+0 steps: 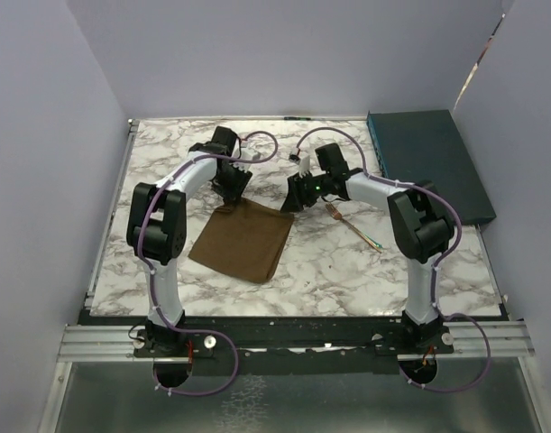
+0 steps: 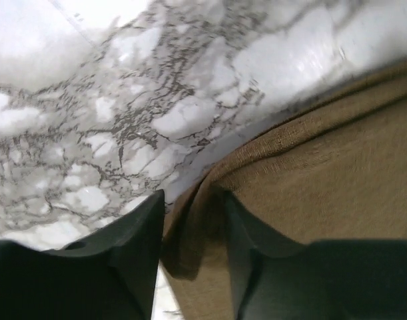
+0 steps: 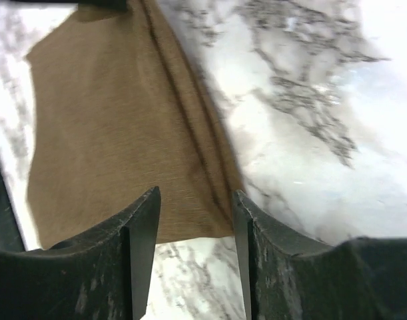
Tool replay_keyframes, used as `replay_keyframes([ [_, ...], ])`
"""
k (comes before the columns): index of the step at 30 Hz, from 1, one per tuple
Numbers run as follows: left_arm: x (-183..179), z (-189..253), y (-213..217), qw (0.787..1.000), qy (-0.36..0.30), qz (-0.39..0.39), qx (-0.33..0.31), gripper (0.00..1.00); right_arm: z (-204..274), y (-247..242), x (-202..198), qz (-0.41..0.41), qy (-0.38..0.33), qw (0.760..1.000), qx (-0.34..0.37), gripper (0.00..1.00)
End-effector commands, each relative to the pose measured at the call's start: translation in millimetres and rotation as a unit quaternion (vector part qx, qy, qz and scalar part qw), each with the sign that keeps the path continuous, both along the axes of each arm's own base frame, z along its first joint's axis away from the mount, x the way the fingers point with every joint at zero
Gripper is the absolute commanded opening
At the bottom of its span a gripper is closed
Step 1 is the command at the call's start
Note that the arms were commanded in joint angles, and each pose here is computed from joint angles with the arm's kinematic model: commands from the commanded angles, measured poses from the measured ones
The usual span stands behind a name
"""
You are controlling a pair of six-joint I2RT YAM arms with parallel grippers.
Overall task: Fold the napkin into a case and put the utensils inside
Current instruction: Turn over the napkin at the center of the board.
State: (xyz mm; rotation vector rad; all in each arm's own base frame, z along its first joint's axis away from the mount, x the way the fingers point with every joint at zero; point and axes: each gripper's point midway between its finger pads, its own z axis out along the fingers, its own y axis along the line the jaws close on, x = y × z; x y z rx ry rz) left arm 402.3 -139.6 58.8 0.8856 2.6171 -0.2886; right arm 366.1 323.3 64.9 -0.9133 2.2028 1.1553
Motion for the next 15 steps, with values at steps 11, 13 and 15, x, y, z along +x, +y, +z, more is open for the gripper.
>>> replay_keyframes([
  [11, 42.4, 81.0, 9.4, 0.993, -0.116, 0.030, 0.015, 0.98, 33.4, -21.9, 15.7, -0.175, -0.002, 0.984, 0.016, 0.58],
  [13, 42.4, 85.1, 12.3, 0.992, -0.123, 0.020, 0.024, 0.95, 35.4, -23.0, -0.4, -0.187, 0.022, 0.981, 0.045, 0.58],
  [15, 38.7, 83.1, 11.3, 0.993, -0.118, 0.012, 0.022, 0.90, 33.2, -24.6, -13.2, -0.196, 0.042, 0.978, 0.061, 0.59],
])
